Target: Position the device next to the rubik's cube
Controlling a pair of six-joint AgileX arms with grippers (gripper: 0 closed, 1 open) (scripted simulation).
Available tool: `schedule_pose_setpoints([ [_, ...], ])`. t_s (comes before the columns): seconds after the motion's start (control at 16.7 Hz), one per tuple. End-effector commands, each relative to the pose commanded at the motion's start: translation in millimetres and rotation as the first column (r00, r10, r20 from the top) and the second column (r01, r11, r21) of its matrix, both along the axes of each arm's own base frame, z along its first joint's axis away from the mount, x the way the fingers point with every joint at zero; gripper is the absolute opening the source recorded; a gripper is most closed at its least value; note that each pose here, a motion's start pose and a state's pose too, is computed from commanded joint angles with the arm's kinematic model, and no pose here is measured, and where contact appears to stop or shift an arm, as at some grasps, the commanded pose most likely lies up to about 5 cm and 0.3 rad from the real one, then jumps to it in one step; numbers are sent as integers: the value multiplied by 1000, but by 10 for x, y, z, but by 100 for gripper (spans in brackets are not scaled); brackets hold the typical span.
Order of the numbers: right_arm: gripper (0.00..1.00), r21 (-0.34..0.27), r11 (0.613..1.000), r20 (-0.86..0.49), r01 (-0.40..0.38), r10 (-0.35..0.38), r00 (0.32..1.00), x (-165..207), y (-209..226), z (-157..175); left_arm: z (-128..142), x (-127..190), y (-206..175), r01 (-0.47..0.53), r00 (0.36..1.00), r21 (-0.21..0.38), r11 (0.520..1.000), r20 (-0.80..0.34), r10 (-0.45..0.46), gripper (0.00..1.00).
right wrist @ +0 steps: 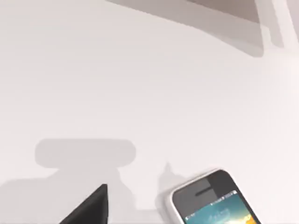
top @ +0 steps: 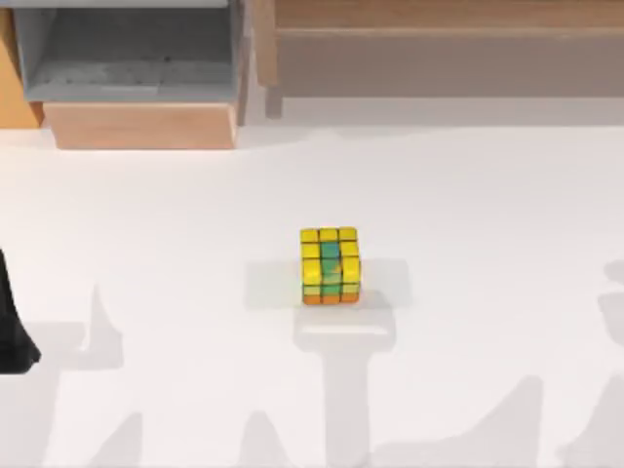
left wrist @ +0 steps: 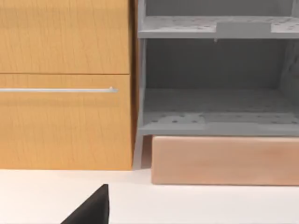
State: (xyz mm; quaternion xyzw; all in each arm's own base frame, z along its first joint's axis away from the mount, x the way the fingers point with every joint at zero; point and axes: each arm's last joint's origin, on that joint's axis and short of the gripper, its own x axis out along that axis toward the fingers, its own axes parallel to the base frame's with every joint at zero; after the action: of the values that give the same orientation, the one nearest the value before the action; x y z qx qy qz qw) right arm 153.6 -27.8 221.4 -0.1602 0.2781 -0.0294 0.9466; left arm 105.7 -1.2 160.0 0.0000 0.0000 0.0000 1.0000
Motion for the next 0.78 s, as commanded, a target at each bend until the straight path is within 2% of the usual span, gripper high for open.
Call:
schedule_pose_setpoints([
  [0.12,100,-41,999,-201,-21,13,979,269,-136,21,0,0,0,0,1000,0,1000,0,0,100],
  [0.3,100,-44,995,-479,-86,55,876,694,-400,-88,0,0,0,0,1000,0,1000,0,0,100],
  [0.54,100,30,984,-712,-177,145,687,1145,-790,-363,0,0,0,0,1000,0,1000,0,0,100],
  [0.78,100,116,965,-807,-237,230,544,1421,-1115,-620,0,0,0,0,1000,0,1000,0,0,100],
])
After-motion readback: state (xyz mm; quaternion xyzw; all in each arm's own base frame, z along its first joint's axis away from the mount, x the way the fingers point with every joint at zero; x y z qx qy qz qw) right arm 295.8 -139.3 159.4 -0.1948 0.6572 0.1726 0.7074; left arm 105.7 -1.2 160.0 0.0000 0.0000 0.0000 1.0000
